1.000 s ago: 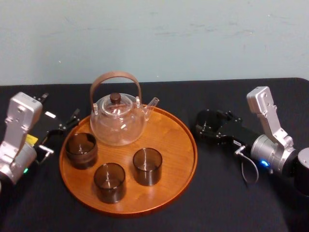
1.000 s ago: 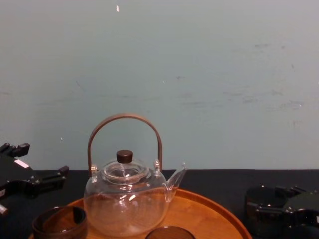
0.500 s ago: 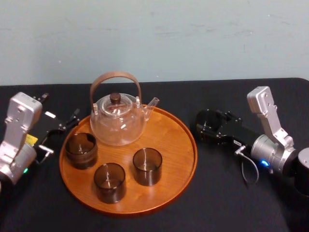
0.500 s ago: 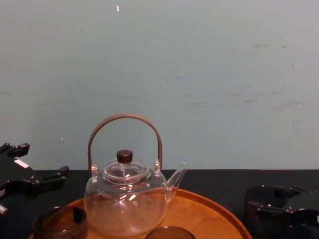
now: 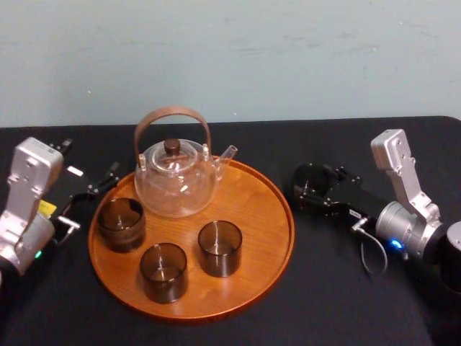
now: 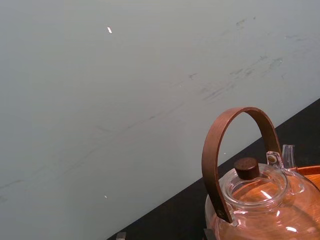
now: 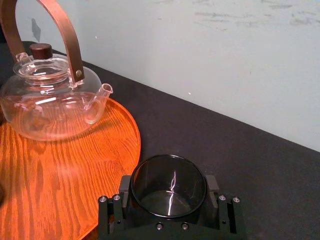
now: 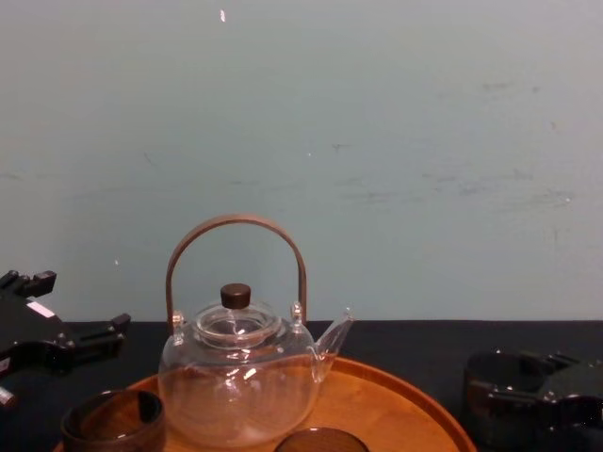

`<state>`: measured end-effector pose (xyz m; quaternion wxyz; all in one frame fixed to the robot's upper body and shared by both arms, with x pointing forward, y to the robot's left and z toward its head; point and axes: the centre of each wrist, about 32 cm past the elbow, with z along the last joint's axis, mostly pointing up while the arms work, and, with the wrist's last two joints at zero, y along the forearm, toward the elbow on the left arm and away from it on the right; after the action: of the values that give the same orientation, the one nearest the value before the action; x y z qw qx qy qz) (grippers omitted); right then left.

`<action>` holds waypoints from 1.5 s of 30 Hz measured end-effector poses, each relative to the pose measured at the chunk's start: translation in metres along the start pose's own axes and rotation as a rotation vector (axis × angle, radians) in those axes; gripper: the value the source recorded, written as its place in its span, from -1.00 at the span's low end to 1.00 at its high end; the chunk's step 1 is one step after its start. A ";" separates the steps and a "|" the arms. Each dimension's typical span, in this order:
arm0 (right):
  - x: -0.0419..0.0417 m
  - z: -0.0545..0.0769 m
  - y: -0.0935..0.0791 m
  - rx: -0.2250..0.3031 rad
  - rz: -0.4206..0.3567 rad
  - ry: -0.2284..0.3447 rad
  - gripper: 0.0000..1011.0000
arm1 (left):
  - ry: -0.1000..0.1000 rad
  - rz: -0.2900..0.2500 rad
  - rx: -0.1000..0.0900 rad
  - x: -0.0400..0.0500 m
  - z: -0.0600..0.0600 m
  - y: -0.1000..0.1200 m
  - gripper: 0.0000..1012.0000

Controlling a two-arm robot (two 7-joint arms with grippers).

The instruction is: Pick up the glass from the table and place it on the tray.

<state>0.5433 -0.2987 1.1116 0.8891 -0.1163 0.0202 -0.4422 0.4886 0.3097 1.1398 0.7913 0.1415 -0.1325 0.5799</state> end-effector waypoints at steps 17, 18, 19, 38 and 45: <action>-0.0101 0.023 -0.011 0.047 0.040 -0.089 0.79 | 0.000 0.000 0.000 0.0000 0.000 0.000 0.98; -0.0101 0.023 -0.011 0.047 0.040 -0.089 0.79 | 0.000 0.000 0.000 0.0000 0.000 0.000 0.98; -0.0122 0.025 -0.011 0.049 0.052 -0.098 0.79 | 0.000 0.000 0.000 0.0000 0.000 0.000 0.98; -0.0273 0.034 0.023 0.085 0.185 -0.133 0.79 | 0.000 0.000 0.000 0.0000 0.000 0.000 0.98; -0.0293 0.035 0.033 0.091 0.212 -0.128 0.79 | 0.000 0.000 0.000 0.0000 0.000 0.000 0.98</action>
<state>0.5560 -0.2498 1.1361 0.9346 -0.1010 -0.0447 -0.3380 0.4886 0.3096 1.1398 0.7913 0.1414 -0.1325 0.5799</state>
